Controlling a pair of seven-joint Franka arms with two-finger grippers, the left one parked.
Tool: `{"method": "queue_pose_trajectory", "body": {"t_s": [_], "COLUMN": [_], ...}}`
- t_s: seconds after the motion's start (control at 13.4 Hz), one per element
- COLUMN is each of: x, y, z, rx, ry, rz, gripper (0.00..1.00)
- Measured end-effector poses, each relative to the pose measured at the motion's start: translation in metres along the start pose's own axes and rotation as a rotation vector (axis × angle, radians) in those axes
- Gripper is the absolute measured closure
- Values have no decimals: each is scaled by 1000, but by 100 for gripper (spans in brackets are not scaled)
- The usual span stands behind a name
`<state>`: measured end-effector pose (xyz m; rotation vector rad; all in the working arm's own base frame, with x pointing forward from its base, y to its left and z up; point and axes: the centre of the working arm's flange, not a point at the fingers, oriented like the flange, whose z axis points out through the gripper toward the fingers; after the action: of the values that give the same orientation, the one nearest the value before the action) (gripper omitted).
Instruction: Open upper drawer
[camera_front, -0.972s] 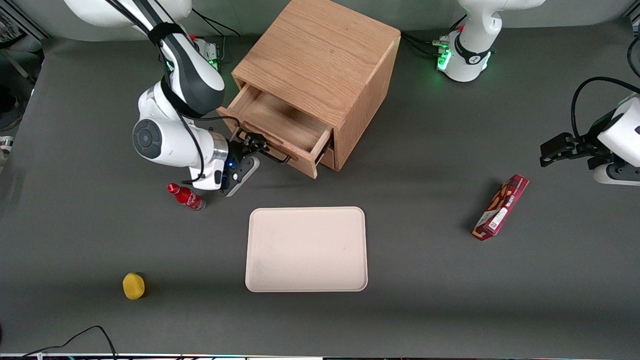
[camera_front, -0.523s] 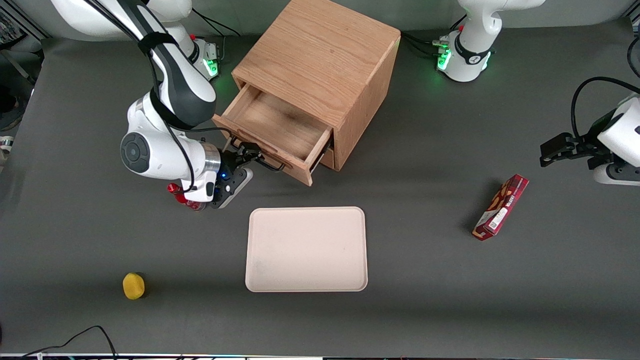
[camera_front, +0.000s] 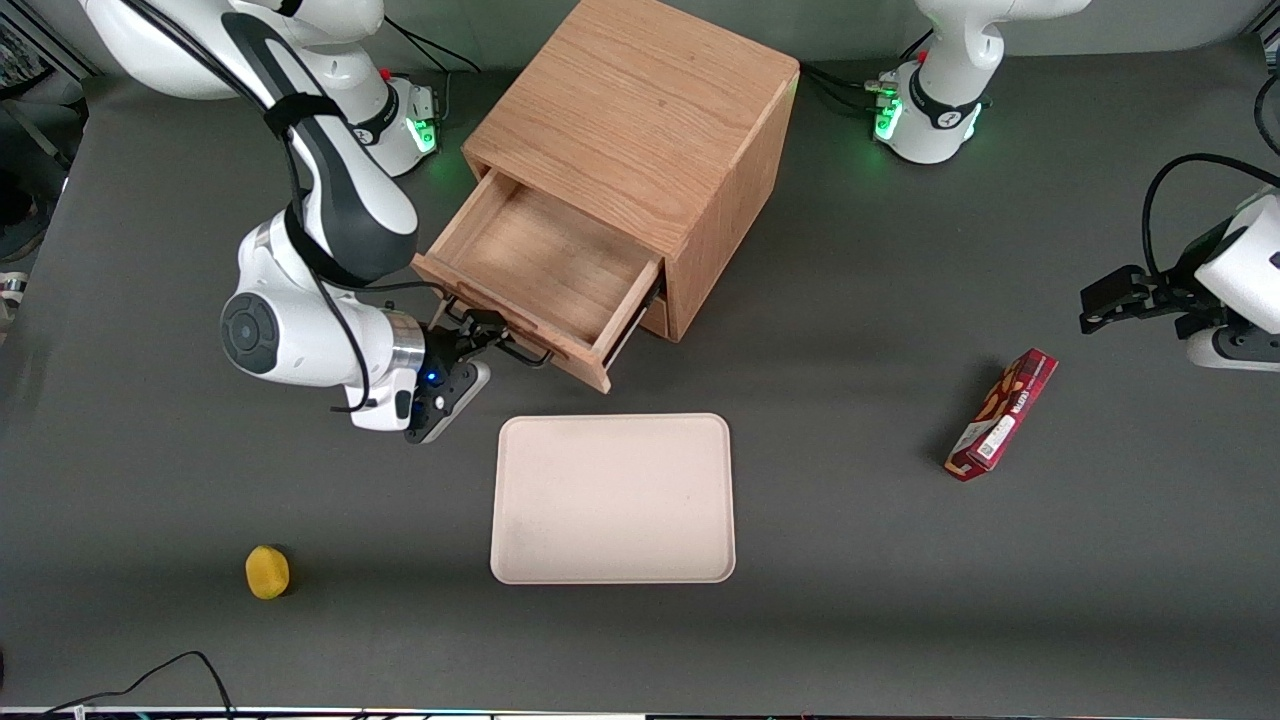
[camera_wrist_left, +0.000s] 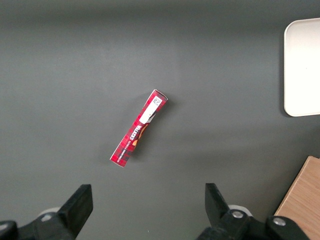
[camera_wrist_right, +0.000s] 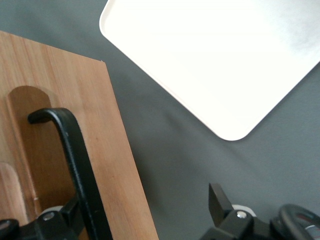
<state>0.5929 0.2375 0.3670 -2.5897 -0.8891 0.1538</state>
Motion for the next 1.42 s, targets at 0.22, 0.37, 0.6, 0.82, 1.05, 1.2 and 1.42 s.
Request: {"method": "queue_pose_trajectory", "body": {"t_s": [0.22, 0.37, 0.6, 0.82, 1.05, 1.2, 1.42], "x": [3, 5, 7, 13, 13, 15, 12], "y": [15, 27, 43, 46, 46, 38, 19], "z": [-3, -5, -7, -12, -23, -44, -103], "rx": [0, -5, -28, -12, -2, 12, 11], "ry": [9, 14, -1, -21, -38, -61, -78], "rz": [-17, -26, -35, -44, -43, -28, 25], "gripper": [0, 0, 0, 0, 0, 0, 0]}}
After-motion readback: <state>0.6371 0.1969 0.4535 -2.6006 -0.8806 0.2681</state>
